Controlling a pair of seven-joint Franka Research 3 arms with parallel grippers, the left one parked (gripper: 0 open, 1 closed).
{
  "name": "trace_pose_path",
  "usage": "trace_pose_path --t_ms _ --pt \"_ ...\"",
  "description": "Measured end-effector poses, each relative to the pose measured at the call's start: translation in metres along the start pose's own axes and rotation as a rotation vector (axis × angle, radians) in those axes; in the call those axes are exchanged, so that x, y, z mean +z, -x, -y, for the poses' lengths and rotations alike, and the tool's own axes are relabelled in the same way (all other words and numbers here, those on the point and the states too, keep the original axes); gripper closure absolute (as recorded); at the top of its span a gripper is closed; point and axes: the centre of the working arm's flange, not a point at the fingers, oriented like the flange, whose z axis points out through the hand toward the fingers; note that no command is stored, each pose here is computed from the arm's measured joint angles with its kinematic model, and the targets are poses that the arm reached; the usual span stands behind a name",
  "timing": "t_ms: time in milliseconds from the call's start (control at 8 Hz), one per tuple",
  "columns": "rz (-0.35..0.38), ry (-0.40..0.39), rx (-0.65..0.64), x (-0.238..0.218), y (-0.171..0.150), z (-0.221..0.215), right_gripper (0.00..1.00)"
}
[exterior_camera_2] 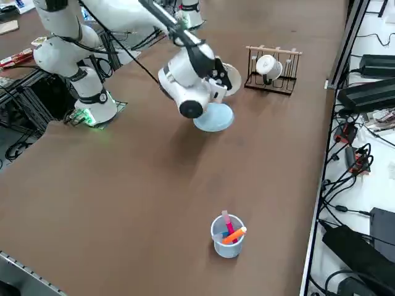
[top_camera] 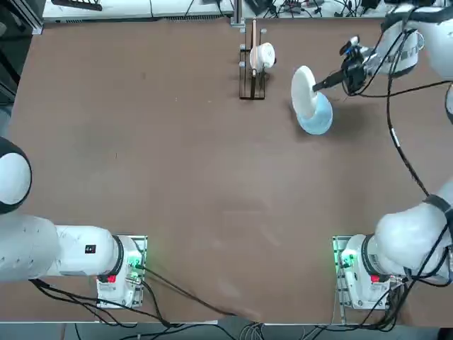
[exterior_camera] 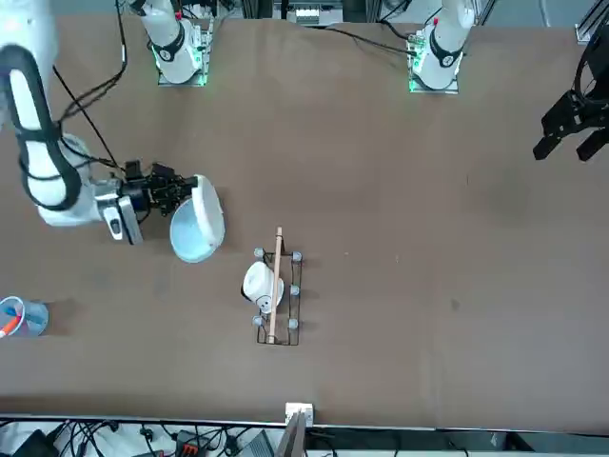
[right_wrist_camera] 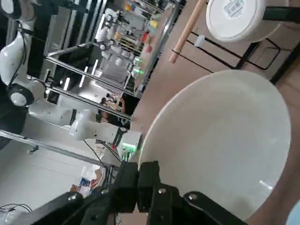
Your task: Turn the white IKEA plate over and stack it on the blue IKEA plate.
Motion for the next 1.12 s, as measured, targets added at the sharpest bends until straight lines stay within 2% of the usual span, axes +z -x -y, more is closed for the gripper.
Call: trace_pose_path --t_ms 375,750,1125 --pt "-0.036 -0.083 -0.025 0.011 0.032 -0.037 0.96" --pt "-0.068 -0.065 -0.020 -0.014 0.041 -0.041 0.96" --pt "-0.059 -0.020 -0.025 -0.053 0.054 -0.043 0.96"
